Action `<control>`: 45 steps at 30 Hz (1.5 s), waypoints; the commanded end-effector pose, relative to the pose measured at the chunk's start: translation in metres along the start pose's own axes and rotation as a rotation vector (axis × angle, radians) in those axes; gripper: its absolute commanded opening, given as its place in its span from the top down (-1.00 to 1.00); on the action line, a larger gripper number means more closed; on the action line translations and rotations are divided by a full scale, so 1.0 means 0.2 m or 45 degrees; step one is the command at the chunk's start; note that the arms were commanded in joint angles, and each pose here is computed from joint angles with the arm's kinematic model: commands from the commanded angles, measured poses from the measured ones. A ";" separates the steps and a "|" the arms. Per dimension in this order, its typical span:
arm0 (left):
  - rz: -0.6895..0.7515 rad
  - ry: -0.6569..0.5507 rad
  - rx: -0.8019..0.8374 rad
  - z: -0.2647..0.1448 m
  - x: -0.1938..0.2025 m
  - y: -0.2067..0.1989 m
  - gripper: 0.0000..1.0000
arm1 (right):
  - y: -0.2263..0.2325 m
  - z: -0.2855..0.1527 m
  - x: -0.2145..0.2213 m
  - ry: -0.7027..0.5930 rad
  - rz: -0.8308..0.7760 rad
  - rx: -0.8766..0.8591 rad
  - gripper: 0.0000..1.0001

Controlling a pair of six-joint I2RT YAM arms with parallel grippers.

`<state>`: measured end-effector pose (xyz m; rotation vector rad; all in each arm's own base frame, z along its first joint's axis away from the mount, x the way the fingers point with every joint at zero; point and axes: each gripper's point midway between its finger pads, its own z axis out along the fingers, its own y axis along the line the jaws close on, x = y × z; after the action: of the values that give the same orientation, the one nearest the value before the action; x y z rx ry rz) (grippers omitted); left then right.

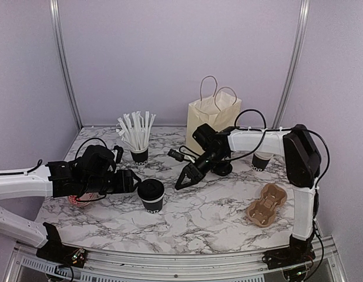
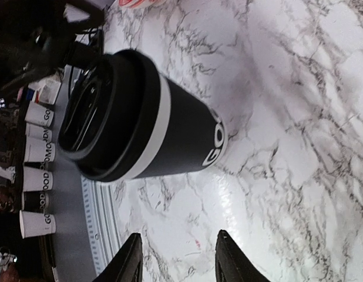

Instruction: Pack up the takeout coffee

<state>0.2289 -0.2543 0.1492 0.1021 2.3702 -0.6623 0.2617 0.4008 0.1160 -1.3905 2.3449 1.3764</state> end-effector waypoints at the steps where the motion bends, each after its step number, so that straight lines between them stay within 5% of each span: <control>1: -0.053 0.069 0.030 0.04 -0.03 -0.02 -0.36 | 0.21 -0.04 0.03 -0.071 0.024 -0.179 0.08; 13: -0.088 0.144 0.170 0.12 0.03 -0.11 -0.57 | 0.36 0.15 0.01 -0.003 0.000 -0.417 0.07; 45: -0.156 0.148 0.196 0.15 0.06 -0.11 -0.40 | 0.19 0.17 -0.12 -0.024 0.068 -0.300 0.20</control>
<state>0.2232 -0.2781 0.1230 0.0348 2.4769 -0.9023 0.2294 0.4447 0.1288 -1.3880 2.2725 1.7365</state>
